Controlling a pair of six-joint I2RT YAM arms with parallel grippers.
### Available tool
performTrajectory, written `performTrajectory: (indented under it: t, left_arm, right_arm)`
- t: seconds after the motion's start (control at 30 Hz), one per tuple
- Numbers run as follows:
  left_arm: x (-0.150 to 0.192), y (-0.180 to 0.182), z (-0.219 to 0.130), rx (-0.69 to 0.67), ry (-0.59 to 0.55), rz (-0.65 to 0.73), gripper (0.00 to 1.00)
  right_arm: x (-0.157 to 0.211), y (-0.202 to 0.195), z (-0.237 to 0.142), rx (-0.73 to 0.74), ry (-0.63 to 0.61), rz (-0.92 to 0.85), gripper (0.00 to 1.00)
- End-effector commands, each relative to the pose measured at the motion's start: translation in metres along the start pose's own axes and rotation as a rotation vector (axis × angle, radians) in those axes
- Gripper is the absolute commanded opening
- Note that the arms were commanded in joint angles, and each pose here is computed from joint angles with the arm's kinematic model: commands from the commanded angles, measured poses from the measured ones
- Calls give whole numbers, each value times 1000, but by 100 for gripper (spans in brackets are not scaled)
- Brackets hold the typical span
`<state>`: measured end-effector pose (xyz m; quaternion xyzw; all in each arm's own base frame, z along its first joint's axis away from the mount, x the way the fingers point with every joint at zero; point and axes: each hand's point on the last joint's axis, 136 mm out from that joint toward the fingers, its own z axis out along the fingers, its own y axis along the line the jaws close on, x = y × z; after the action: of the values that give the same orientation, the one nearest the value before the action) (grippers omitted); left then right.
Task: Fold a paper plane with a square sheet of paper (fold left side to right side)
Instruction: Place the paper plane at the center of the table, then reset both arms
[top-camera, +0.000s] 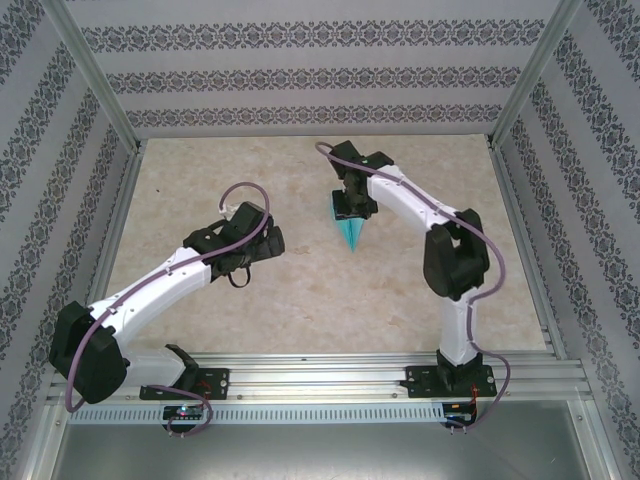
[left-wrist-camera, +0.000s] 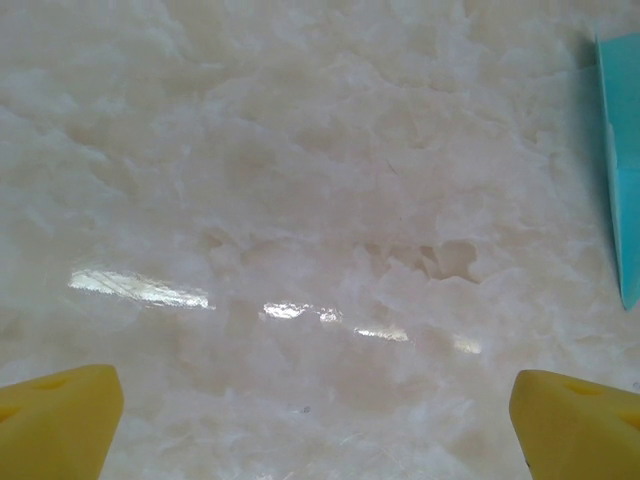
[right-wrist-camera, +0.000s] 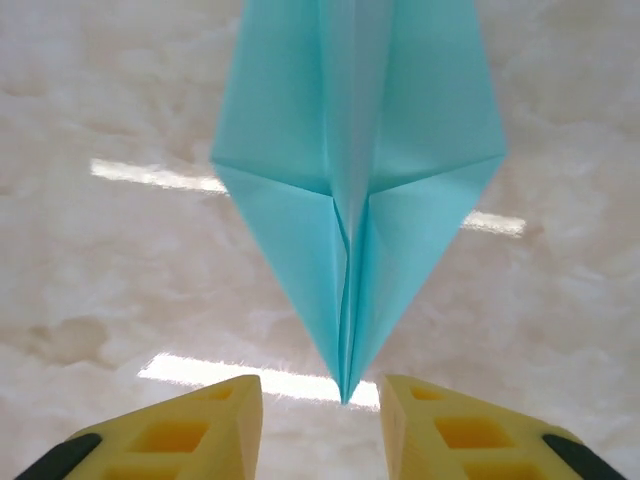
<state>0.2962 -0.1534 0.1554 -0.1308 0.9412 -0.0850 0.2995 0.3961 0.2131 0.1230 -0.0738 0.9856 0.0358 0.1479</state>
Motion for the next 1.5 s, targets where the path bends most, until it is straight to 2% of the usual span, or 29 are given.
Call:
performTrajectory:
  t: [0.0,0.13,0.27,0.43,0.5,0.53,0.63,0.73,0.77,0.87,0.93,1.07,1.2,1.4,1.47]
  left_arm:
    - [-31,3,-14,14,-85,-19,100]
    - [-58,22,-31,21,-210,-88,100]
    - [-88,59,-58,-46,-430,-154,100]
    - [-109,113,-94,-221,-747,-210,100]
    - [-109,130,-100,-296,-823,-199,100]
    - [-109,137,-100,-333,-847,-184,100]
    - [-109,142,-86,-375,-837,-72,100]
    - [-104,156,-71,-433,-807,-45,100]
    - [-102,163,-64,-458,-798,-42,100]
    - [-94,183,-42,-512,-751,-48,100]
    - [-91,189,-28,-522,-718,-34,100]
    - [-89,187,-3,-488,-695,44,100]
    - [-92,180,12,-401,-743,47,100]
    - [-97,163,30,-296,-808,157,100]
    - [-101,157,34,-250,-826,184,100]
  right_arm:
    - [-4,-19,-51,27,-149,-21,42]
    - [-1,-53,-97,52,-335,-14,50]
    - [7,-93,-121,42,-480,63,62]
    - [26,-157,-133,94,-664,222,87]
    - [36,-179,-133,150,-721,263,98]
    - [40,-190,-132,186,-752,279,98]
    - [51,-220,-127,269,-816,304,98]
    - [61,-238,-110,344,-883,292,98]
    - [60,-243,-109,360,-939,298,98]
    - [65,-247,-85,355,-988,292,98]
    - [61,-247,-71,342,-973,275,98]
    - [47,-241,-50,299,-992,219,98]
    - [33,-235,-50,278,-1020,157,98]
    - [26,-229,-24,213,-1041,125,98]
    - [25,-230,-25,212,-1065,131,98]
